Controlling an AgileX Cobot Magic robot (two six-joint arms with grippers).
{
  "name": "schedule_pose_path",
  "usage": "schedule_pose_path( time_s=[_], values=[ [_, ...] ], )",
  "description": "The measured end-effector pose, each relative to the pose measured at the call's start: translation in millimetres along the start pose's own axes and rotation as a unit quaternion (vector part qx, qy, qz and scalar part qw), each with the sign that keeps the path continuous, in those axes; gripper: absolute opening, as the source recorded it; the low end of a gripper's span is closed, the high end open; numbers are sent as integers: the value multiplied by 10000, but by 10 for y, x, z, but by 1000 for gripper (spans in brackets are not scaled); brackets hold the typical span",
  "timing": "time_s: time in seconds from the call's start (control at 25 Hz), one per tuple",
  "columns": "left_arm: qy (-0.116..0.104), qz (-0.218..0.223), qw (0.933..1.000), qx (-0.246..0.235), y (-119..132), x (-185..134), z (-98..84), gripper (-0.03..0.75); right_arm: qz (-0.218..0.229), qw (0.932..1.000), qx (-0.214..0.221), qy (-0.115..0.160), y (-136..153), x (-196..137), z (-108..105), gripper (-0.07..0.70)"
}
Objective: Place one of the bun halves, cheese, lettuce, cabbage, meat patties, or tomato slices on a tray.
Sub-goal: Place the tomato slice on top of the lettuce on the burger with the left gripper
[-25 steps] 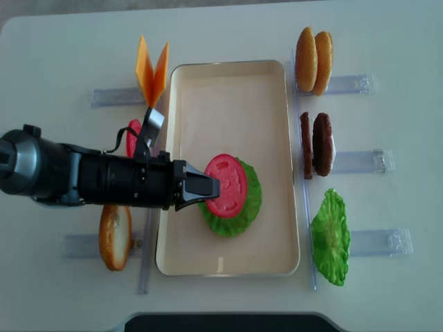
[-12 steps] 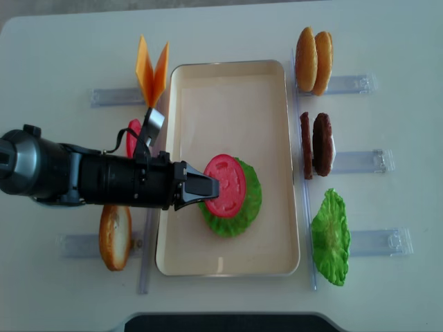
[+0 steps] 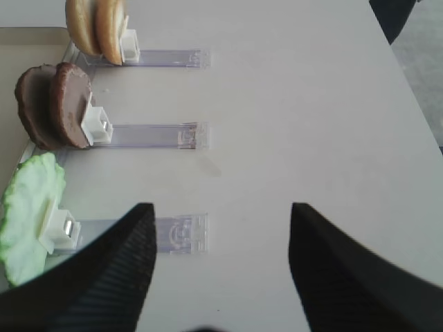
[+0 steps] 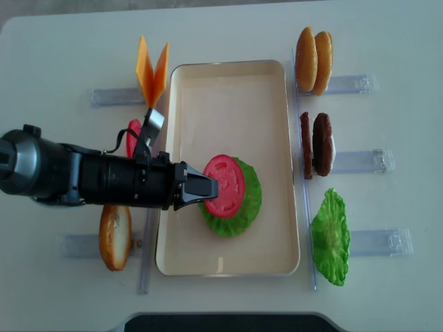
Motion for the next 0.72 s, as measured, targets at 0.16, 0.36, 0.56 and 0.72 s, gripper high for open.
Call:
schedule_pose_path(
  time_s=[0.16,0.36,0.56,0.72],
  values=[
    [5,-20,10000,71,0,7,26,48,0,10000,0,0,0,0,0,405],
    [5,-40,9999,142,-1,15,51,69,0,10000,0,0,0,0,0,405],
    [4,-42,9999,145,-1,15,53,89,0,10000,0,0,0,0,0,405],
    [2,-47,9999,150,-1,17,54,104,0,10000,0,0,0,0,0,405]
  ],
)
Point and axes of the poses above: a point on each arm's last joint axis where the gripper is mounted, y pointing out along that axis toward the gripper, z along the wrist's bending axis when the last joint is at zero, x = y × z, the point moved 9 cm from there along y, pointing out along that axis toward the gripper, and after that the axes turned 7 degrees about -y, right-handed, at the moved point
